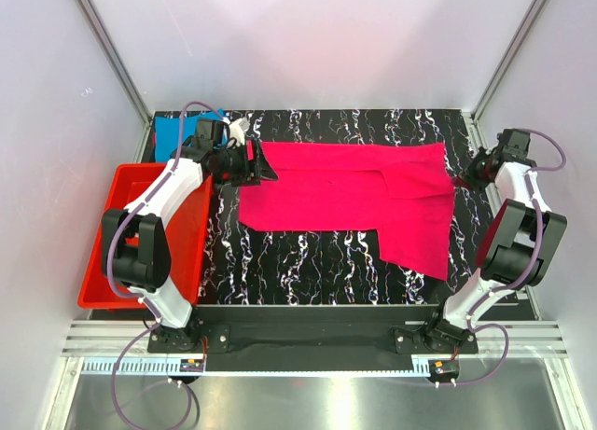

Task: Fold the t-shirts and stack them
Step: Fold the tshirt

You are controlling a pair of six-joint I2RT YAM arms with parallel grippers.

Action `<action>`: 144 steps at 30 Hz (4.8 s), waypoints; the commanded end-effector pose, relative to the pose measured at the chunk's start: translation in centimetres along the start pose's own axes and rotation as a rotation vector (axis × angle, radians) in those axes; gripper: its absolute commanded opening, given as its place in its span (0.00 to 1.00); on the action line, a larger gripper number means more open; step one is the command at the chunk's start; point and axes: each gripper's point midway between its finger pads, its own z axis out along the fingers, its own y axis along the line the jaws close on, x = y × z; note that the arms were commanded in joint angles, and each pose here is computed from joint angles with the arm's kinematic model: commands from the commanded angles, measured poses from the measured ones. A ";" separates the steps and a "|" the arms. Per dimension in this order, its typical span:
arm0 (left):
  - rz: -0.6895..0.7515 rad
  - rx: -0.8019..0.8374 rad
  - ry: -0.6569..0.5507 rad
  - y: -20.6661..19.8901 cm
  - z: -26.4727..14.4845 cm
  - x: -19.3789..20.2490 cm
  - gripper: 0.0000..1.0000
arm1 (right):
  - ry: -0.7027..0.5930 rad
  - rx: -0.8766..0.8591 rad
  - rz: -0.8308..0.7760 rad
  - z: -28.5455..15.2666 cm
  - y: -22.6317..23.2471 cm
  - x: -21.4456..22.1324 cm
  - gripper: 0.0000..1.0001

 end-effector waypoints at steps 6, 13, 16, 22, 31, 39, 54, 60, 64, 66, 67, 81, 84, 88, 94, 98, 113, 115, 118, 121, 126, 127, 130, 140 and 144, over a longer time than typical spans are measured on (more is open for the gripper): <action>0.036 0.007 -0.019 -0.3 -0.1 -0.9 0.74 | 0.033 0.271 0.048 0.1 -4.8 1.1 0.31; 0.039 -0.023 -0.020 0.2 0.0 -0.9 0.74 | -0.089 0.193 -0.203 -1.6 1.8 -1.2 0.28; 0.038 -0.023 -0.016 0.2 0.1 -0.8 0.74 | -0.044 0.086 -0.368 0.1 7.0 1.9 0.26; 0.045 -0.021 -0.019 0.1 -0.2 -0.7 0.74 | 0.078 -0.009 -0.588 4.2 11.3 8.4 0.24; 0.044 -0.003 -0.019 -0.2 -0.2 -0.8 0.74 | 0.109 0.005 -0.723 7.2 12.7 10.9 0.33; 0.043 0.003 -0.015 -0.3 -0.1 -0.8 0.74 | 0.136 0.099 -0.787 9.0 11.1 11.4 0.32; 0.043 0.003 -0.015 -0.3 -0.1 -0.8 0.74 | 0.166 0.112 -0.796 9.8 10.7 12.1 0.27; 0.042 -0.007 -0.013 0.1 0.0 -0.7 0.74 | 0.171 0.131 -0.802 9.9 10.5 12.3 0.09; 0.040 -0.016 -0.011 0.3 0.0 -0.7 0.74 | 0.152 0.134 -0.793 8.4 11.3 11.1 0.00; 0.039 -0.013 -0.009 0.2 0.1 -0.6 0.74 | 0.151 0.114 -0.793 7.4 12.2 10.7 0.00; 0.040 -0.012 -0.013 0.2 0.1 -0.7 0.74 | 0.166 0.107 -0.794 7.0 12.3 10.9 0.00; 0.039 -0.009 -0.008 0.2 0.2 -0.6 0.74 | 0.342 -0.016 -0.764 6.5 13.5 14.2 0.00; 0.039 -0.015 -0.009 0.3 0.1 -0.6 0.74 | 0.360 -0.023 -0.760 6.7 13.5 14.6 0.01; 0.035 -0.038 -0.013 0.7 0.1 -0.7 0.74 | 0.389 -0.052 -0.749 6.9 13.7 15.3 0.04; 0.015 -0.167 -0.054 2.2 -1.2 -1.3 0.77 | 0.336 -0.015 -0.673 6.1 14.4 14.0 0.32; 0.027 -0.269 -0.098 2.9 -3.2 -1.5 0.78 | 0.170 0.083 -0.528 1.8 15.3 9.8 0.44; -0.177 0.135 -0.133 0.7 -4.8 2.9 0.99 | 0.078 0.611 0.316 -10.7 -1.9 15.3 0.50; -0.166 0.124 -0.134 0.6 -4.9 3.4 0.99 | 0.110 0.663 0.388 -11.3 -3.6 16.7 0.49; -0.172 0.062 -0.142 1.3 -5.1 4.0 0.98 | 0.102 0.724 0.489 -11.9 -5.8 18.3 0.49; -0.156 -0.001 -0.110 2.0 -4.7 4.9 0.96 | 0.065 0.793 0.532 -12.2 -7.5 19.1 0.49; -0.111 -0.026 -0.106 1.8 -4.4 5.5 0.96 | 0.054 0.888 0.625 -12.1 -9.6 21.1 0.49; -0.106 -0.028 -0.107 1.8 -4.3 5.7 0.96 | 0.040 0.885 0.648 -11.9 -9.9 21.2 0.49; -0.093 -0.014 -0.112 1.2 -4.3 5.7 0.96 | 0.031 0.844 0.713 -10.6 -10.2 21.8 0.49; -0.082 0.082 -0.104 -0.5 -4.5 6.4 0.96 | 0.034 0.883 0.814 -8.4 -11.3 23.5 0.49; -0.079 0.100 -0.115 -0.8 -4.7 6.5 0.97 | -0.051 0.902 0.847 -8.9 -12.1 23.0 0.49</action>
